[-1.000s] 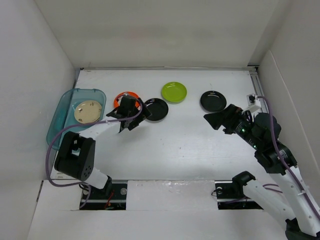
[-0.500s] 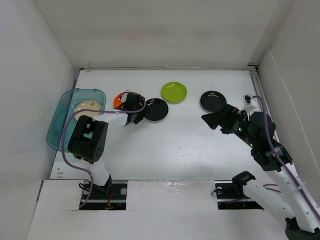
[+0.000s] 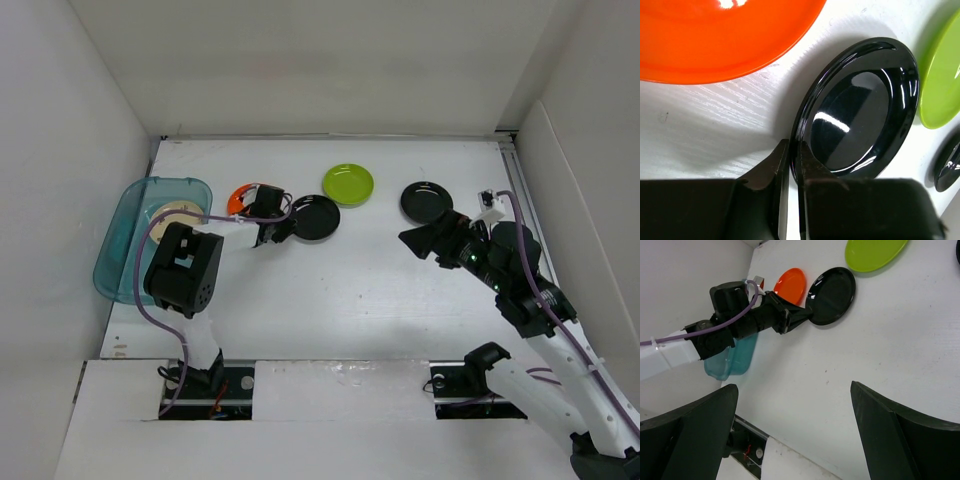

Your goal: Place the plates into the plastic bin on the countertop

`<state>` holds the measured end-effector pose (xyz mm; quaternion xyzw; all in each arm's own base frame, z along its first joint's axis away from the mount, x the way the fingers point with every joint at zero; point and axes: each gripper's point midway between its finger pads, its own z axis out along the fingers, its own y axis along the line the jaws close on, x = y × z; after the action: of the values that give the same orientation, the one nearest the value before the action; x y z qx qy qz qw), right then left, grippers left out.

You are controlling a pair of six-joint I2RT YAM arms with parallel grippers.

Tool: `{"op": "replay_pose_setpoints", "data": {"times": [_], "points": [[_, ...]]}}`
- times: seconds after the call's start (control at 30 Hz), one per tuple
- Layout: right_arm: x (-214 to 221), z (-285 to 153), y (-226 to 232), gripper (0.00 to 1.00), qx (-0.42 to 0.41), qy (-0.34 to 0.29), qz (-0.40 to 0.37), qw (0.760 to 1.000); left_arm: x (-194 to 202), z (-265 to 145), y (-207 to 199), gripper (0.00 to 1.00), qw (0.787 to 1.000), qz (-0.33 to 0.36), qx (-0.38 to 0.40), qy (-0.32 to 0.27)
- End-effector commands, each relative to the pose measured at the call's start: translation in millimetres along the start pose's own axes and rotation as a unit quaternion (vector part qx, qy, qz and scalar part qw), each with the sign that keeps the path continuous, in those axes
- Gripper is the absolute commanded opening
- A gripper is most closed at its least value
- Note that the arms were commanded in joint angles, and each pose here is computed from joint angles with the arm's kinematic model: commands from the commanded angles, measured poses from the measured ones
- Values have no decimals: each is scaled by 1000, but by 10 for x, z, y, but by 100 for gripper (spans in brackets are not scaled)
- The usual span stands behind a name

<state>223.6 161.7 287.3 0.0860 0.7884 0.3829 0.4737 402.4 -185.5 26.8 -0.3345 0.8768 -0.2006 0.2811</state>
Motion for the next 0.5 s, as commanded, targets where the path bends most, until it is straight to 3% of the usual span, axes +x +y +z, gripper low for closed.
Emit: {"op": "replay_pose_setpoints", "data": {"times": [0.0,0.07,0.23,0.33,0.43,0.47], "points": [[-113,-7,116,100,-25,-22,-2,999,0,7,143,0,999,2,-42,9],[-113,-7,116,100,-25,-22,-2,999,-39,-102,208,0,998,10,-63,3],[-113,-7,116,99,-25,-22,-2,999,-538,-905,-397,0,997,16,29,-73],[-97,-9,101,99,-22,-18,-2,1000,-837,-1344,-510,0,994,26,44,-97],[-125,-47,152,99,-32,-22,-8,999,-1279,-1685,-338,0,990,-10,38,-137],[-125,-48,152,99,-32,-22,-8,999,-1503,-1715,-89,0,987,-35,20,-155]]}}
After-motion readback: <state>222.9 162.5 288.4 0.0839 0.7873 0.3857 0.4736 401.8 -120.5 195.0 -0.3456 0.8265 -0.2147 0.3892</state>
